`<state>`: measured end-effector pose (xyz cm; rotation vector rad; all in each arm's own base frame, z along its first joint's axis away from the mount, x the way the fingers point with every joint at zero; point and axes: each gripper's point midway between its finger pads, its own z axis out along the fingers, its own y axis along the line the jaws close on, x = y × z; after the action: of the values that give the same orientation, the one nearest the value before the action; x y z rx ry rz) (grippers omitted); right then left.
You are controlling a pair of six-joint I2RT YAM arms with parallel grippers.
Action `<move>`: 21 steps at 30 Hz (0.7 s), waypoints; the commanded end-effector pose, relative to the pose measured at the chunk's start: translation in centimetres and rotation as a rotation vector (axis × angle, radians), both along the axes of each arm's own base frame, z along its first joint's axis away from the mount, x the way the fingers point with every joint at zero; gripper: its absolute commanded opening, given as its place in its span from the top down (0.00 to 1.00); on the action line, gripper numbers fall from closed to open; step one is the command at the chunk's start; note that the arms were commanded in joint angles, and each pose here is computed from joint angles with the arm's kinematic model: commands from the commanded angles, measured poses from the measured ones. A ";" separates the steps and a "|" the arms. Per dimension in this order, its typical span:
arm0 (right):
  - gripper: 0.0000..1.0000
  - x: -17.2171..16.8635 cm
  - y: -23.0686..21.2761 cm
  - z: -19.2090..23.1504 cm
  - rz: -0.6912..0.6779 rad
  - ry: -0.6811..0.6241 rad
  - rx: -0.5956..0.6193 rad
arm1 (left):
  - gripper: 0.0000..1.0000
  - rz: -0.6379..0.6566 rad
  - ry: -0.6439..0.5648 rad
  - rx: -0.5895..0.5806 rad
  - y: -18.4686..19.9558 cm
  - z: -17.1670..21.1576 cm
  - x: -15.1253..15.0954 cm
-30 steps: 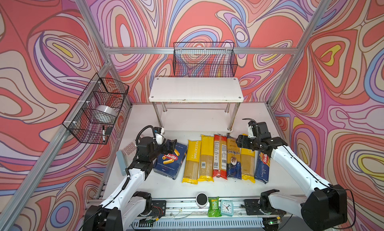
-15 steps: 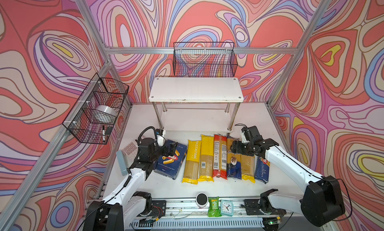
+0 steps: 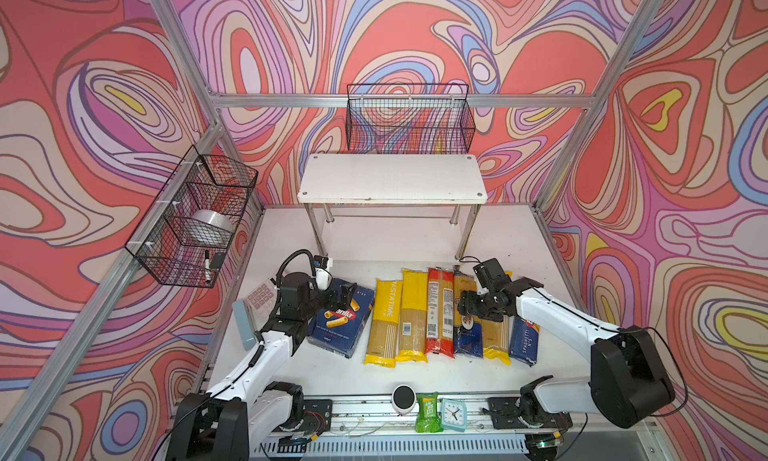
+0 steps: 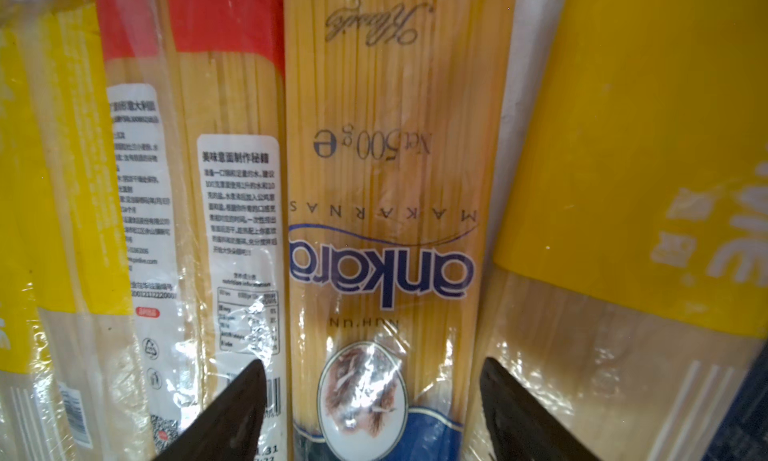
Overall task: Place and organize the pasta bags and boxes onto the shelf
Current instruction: 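Move right gripper over the Ankara bag while left gripper moves over Rigatoni box, then lower the right gripper onto the Ankara spaghetti bag and close on it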
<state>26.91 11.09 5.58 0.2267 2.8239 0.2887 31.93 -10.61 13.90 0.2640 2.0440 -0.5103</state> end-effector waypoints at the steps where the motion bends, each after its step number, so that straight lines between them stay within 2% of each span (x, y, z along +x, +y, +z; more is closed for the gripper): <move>1: 0.17 0.4 0.4 -0.6 -0.007 -0.007 -0.006 | 0.00 -0.026 -0.023 0.004 -0.4 1.0 0.3; 21: 0.16 0.2 -0.4 -2.5 -0.046 0.045 -0.075 | 0.00 -0.037 -0.017 0.003 -0.6 0.9 0.4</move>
<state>27.09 10.96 3.34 0.2743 2.8645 0.2105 32.04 -10.83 13.95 0.2745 2.0494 -0.5217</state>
